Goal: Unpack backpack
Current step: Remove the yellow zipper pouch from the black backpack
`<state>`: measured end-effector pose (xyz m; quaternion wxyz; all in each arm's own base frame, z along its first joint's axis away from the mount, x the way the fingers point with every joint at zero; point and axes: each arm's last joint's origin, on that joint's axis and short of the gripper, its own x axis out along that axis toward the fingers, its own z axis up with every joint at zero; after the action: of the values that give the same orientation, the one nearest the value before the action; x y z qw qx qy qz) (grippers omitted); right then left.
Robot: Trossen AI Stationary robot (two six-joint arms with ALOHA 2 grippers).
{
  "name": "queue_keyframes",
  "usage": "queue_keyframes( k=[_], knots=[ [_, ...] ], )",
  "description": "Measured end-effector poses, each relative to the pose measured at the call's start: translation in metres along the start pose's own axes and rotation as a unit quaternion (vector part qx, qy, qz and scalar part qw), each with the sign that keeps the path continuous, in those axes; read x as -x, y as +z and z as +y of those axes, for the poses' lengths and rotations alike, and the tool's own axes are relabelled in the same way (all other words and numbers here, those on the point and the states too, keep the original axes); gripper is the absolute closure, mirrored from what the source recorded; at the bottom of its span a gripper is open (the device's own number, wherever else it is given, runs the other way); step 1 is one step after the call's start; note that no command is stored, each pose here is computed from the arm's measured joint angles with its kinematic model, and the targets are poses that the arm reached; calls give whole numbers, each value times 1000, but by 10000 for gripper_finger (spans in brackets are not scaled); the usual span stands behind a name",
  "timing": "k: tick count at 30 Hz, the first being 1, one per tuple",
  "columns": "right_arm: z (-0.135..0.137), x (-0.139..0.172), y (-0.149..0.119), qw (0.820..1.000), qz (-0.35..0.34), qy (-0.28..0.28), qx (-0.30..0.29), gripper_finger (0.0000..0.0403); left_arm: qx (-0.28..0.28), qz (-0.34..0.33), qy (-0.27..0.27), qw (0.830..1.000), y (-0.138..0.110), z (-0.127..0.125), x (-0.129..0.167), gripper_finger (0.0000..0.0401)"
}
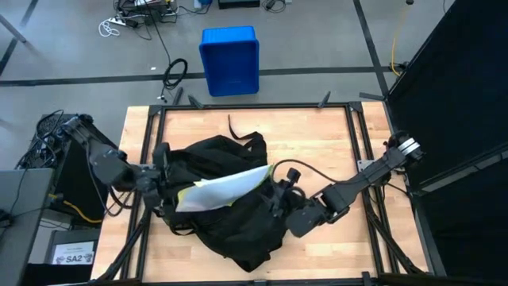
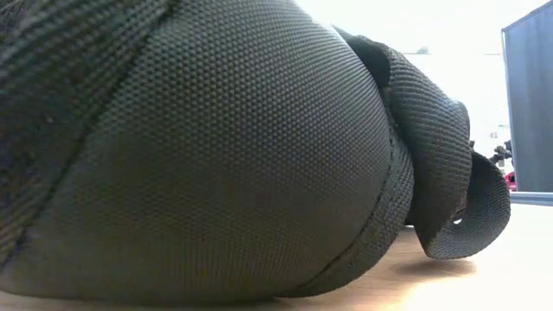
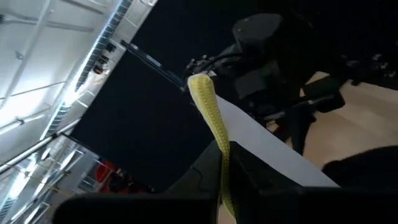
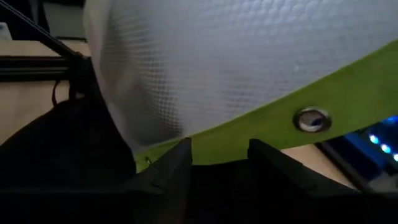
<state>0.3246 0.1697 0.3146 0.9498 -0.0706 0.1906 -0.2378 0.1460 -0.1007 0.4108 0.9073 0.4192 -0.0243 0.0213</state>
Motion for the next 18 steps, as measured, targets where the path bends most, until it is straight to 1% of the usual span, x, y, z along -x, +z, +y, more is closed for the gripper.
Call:
queue_keyframes(
  k=[4, 6, 11, 15, 18],
  knots=[
    [-11, 10, 14, 1000, -24, -2, 2, 245, -11, -1, 8, 1000, 3, 12, -3, 401],
    [-17, 15, 22, 999, -41, 1, -1, 242, -15, -16, 0, 1000, 4, 16, -5, 401],
    [-30, 30, 44, 996, -90, 10, -2, 235, -2, -54, -17, 998, 6, 24, -6, 401],
    [-41, 47, 64, 989, -145, 9, 38, 225, 12, -65, -34, 997, 3, 24, -12, 401],
    [-48, 56, 78, 981, -187, 8, 52, 215, 11, -71, -50, 996, 1, 21, -21, 401]
  ],
)
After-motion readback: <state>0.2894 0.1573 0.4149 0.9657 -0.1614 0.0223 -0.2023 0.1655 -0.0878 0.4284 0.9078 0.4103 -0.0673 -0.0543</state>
